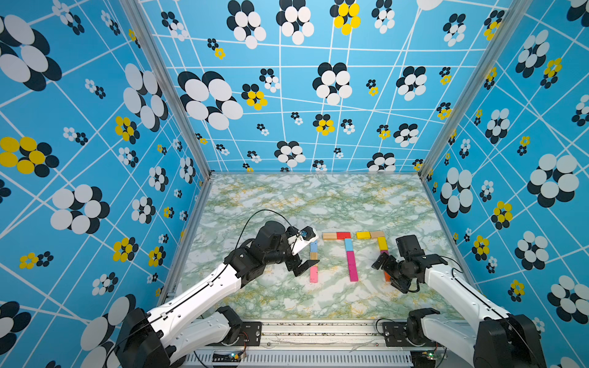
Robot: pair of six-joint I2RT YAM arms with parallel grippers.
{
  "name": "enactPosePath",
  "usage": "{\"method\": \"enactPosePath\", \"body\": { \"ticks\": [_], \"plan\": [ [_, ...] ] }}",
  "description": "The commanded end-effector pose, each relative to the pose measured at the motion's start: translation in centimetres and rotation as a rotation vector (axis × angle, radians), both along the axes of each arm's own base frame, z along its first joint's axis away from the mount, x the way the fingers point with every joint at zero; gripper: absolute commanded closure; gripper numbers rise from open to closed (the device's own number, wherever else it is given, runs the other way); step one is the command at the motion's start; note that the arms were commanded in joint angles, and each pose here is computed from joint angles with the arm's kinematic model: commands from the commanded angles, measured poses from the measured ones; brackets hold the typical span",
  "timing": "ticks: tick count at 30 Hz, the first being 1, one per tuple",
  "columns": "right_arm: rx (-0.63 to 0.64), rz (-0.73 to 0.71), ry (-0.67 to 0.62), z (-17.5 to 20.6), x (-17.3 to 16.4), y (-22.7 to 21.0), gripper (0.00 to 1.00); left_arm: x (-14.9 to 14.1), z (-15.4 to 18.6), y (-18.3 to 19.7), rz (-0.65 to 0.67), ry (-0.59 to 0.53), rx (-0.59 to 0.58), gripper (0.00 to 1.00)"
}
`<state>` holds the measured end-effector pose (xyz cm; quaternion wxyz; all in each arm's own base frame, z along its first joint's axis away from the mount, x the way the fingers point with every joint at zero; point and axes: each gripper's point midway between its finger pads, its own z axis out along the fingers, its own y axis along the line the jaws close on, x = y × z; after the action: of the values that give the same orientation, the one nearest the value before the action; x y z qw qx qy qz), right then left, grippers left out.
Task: Assemble the number 7 with building blocks
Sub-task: Assemble the building block at the center of the board.
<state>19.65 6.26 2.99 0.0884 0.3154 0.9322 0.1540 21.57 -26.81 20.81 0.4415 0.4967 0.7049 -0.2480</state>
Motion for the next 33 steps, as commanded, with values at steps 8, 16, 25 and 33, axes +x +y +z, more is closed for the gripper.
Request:
{"method": "enactPosePath", "body": {
  "ticks": [8,16,25,33],
  "plan": [
    [0.092,-0.018,0.034,0.4,-3.2,2.3,0.02,-0.3,0.5,-0.3,-0.022,-0.017,-0.012,0.01],
    [0.062,0.081,0.023,0.7,-1.4,4.6,0.02,-0.4,0.8,-0.3,-0.023,-0.02,-0.017,0.01],
    [-0.024,0.165,0.064,-0.2,1.5,4.8,0.02,-0.5,1.1,-0.1,-0.02,-0.035,-0.018,0.01],
    [-0.05,0.155,0.081,-0.6,2.0,3.0,0.02,-0.5,1.1,-0.1,-0.023,-0.036,-0.019,0.01]
  ]
}}
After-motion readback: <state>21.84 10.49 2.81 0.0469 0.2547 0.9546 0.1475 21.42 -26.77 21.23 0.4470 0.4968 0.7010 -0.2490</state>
